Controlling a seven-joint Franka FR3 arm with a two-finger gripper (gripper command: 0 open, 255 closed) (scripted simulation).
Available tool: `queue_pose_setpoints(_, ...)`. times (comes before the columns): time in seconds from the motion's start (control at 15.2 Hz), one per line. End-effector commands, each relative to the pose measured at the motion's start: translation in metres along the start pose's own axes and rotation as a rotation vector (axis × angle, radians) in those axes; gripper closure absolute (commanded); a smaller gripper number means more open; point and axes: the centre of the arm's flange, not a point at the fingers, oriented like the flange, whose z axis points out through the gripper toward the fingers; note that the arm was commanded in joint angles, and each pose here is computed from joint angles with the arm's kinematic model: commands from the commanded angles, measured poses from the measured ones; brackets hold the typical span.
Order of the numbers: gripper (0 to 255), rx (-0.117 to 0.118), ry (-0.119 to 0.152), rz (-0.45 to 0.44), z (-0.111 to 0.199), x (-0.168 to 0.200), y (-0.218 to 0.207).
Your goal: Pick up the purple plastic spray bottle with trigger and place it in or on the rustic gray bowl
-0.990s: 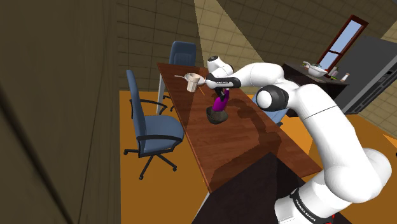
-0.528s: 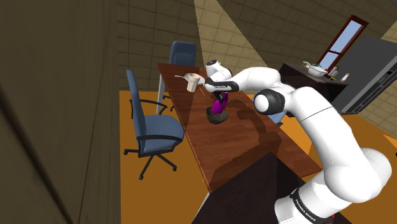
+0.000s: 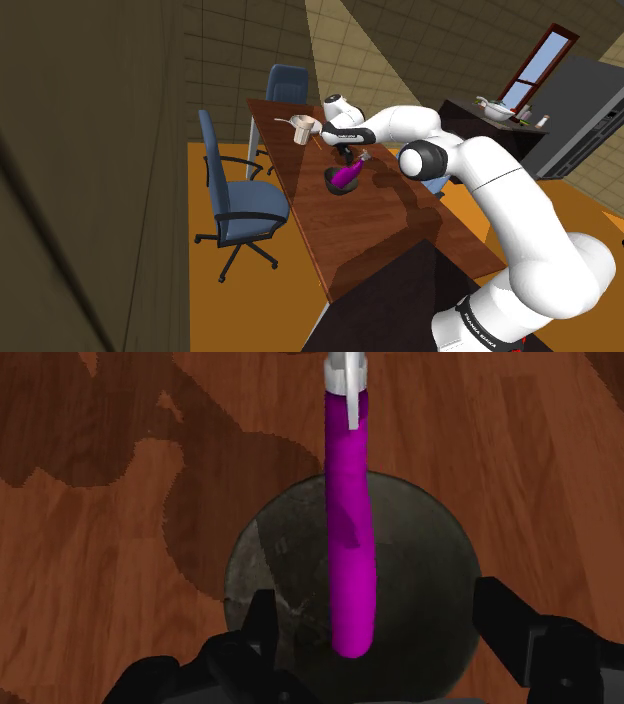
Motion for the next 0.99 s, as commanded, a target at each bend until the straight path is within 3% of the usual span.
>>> queue_pose_setpoints(0.0, 0, 0.000, 0.000, 0.000, 0.000, 0.000, 0.000)
queue_pose_setpoints(0.13, 0, 0.000, 0.000, 0.000, 0.000, 0.000, 0.000)
queue_pose_setpoints(0.4, 0, 0.000, 0.000, 0.000, -0.050, 0.000, 0.000)
queue_pose_setpoints(0.92, 0, 0.000, 0.000, 0.000, -0.050, 0.000, 0.000)
